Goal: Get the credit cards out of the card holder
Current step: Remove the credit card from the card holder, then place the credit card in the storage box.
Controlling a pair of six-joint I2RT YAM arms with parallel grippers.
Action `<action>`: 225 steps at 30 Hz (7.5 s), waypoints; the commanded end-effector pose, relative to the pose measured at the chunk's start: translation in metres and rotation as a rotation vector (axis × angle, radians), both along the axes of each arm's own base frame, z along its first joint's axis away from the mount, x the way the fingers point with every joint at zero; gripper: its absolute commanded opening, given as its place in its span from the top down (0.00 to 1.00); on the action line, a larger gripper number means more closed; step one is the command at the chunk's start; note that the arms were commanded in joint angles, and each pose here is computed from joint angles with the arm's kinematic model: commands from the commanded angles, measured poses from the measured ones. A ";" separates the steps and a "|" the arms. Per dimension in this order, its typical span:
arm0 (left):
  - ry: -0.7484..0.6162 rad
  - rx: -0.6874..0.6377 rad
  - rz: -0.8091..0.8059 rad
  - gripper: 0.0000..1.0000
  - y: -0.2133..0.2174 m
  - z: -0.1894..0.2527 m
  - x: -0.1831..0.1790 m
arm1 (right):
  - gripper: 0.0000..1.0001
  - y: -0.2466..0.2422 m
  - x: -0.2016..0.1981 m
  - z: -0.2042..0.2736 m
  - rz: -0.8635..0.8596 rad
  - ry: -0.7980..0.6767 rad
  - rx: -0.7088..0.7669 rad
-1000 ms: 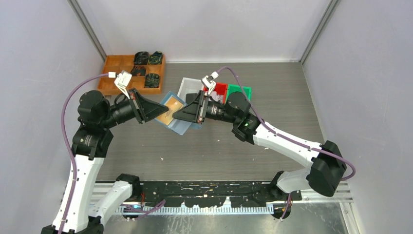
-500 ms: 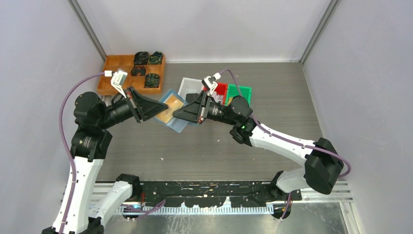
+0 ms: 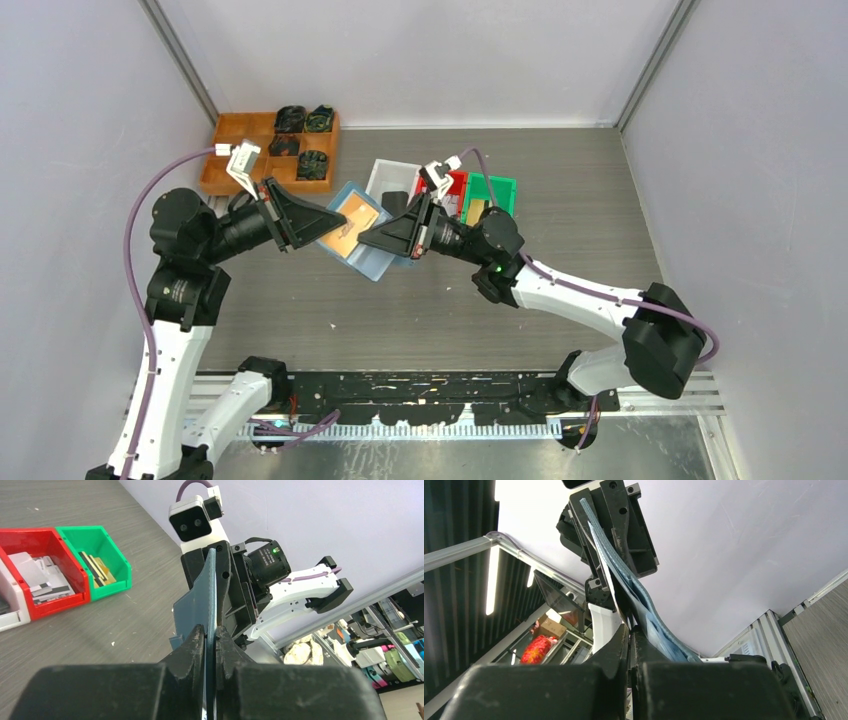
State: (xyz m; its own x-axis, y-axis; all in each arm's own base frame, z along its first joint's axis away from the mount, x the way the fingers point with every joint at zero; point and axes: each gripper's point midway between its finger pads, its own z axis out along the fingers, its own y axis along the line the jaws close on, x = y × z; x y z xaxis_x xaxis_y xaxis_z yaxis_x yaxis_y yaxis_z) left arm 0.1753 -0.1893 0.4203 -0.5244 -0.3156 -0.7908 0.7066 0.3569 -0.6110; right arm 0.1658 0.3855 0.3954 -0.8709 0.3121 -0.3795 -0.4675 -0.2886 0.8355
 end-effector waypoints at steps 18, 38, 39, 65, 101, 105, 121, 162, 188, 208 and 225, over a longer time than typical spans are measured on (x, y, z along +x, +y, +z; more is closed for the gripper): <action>0.037 -0.028 -0.192 0.79 -0.012 0.013 -0.036 | 0.98 -0.020 0.004 0.006 -0.139 -0.053 -0.028; 0.054 -0.057 -0.206 0.91 -0.013 0.018 -0.037 | 0.99 -0.024 0.000 -0.003 -0.140 -0.059 -0.051; 0.053 -0.058 -0.205 0.91 -0.013 0.019 -0.036 | 0.99 -0.024 0.000 -0.003 -0.139 -0.059 -0.052; 0.032 -0.066 -0.186 1.00 -0.012 0.024 -0.037 | 0.98 -0.025 -0.002 -0.016 -0.136 -0.038 -0.085; -0.065 -0.004 0.008 1.00 0.001 0.027 -0.011 | 0.99 -0.040 -0.006 0.009 -0.113 0.014 0.119; -0.074 -0.004 0.018 1.00 0.002 0.029 -0.009 | 0.99 -0.040 -0.007 0.005 -0.115 0.013 0.093; -0.222 0.180 0.294 1.00 0.034 0.017 0.031 | 0.99 -0.076 0.011 -0.016 -0.186 0.073 0.003; -0.119 0.184 -0.228 1.00 -0.003 -0.030 -0.045 | 0.99 -0.271 0.233 -0.227 -0.792 0.489 -1.059; -0.059 0.293 -0.175 1.00 0.005 -0.058 -0.034 | 0.99 -0.224 0.286 -0.284 -0.667 0.450 -1.229; -0.085 0.330 -0.193 1.00 0.008 -0.060 -0.039 | 0.68 -0.247 0.275 -0.260 -0.811 0.343 -1.337; -0.153 0.319 -0.228 1.00 0.005 -0.052 -0.041 | 0.26 -0.096 0.120 -0.113 -0.431 -0.148 -0.884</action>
